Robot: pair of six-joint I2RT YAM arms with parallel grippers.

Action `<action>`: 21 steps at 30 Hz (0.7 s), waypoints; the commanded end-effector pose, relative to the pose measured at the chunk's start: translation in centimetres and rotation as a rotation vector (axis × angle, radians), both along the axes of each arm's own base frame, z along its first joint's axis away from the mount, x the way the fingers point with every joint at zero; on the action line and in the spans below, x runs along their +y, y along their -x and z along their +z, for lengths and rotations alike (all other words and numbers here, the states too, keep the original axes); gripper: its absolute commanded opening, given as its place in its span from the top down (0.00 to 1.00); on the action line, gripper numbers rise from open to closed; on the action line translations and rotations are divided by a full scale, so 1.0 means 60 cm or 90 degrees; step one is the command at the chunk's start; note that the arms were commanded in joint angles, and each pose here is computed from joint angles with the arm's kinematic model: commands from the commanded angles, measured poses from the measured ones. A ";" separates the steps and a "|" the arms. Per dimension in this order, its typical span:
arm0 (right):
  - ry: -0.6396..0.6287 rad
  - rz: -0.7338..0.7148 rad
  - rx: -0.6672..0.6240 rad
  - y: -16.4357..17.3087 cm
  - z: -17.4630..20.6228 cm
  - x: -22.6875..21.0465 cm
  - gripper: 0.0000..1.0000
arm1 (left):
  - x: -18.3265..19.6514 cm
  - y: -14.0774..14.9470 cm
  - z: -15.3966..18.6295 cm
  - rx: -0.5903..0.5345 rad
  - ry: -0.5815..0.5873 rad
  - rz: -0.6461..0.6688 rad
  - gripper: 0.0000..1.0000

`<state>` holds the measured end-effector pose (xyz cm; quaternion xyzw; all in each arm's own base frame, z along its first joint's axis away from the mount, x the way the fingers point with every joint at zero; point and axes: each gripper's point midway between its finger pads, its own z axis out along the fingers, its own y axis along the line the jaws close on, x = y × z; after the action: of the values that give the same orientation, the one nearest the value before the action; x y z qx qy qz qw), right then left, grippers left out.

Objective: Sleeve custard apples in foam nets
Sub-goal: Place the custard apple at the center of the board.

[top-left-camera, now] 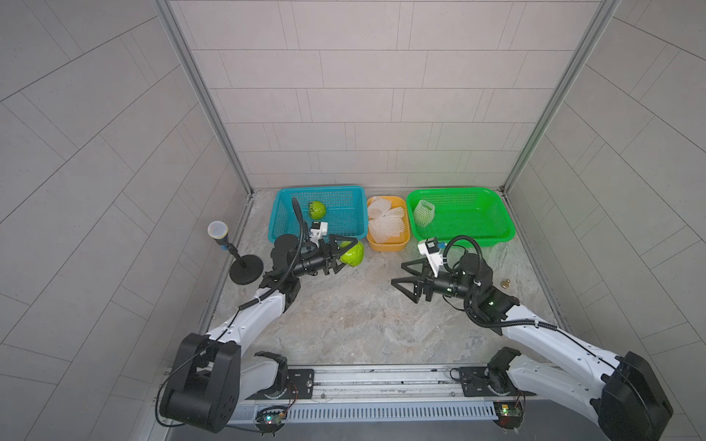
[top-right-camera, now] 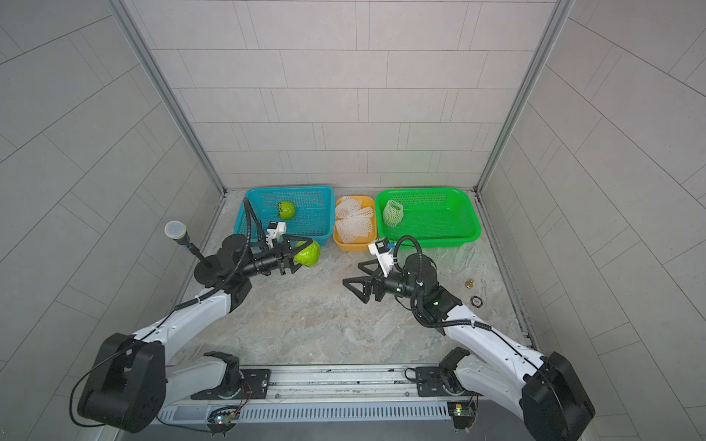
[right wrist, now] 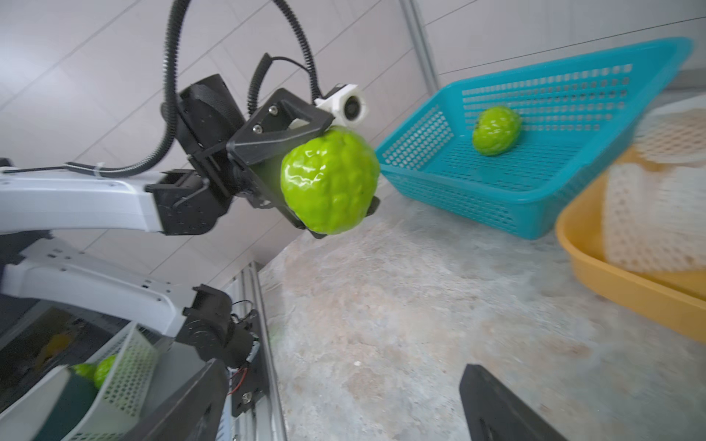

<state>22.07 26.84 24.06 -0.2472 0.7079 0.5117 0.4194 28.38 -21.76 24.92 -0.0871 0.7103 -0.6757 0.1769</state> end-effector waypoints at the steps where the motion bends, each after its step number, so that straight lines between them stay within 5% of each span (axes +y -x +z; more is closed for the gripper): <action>1: -0.062 0.087 -0.050 0.035 0.048 0.027 0.00 | -0.021 0.049 0.085 -0.109 0.096 -0.078 0.27; 21: -0.081 0.086 -0.091 0.001 0.100 0.064 0.00 | -0.103 0.101 0.035 -0.088 0.064 -0.198 0.27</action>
<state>21.92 30.19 28.51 -0.2893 0.6431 0.5611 0.4335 23.12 -27.44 26.26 0.0195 0.6721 -0.7337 0.0983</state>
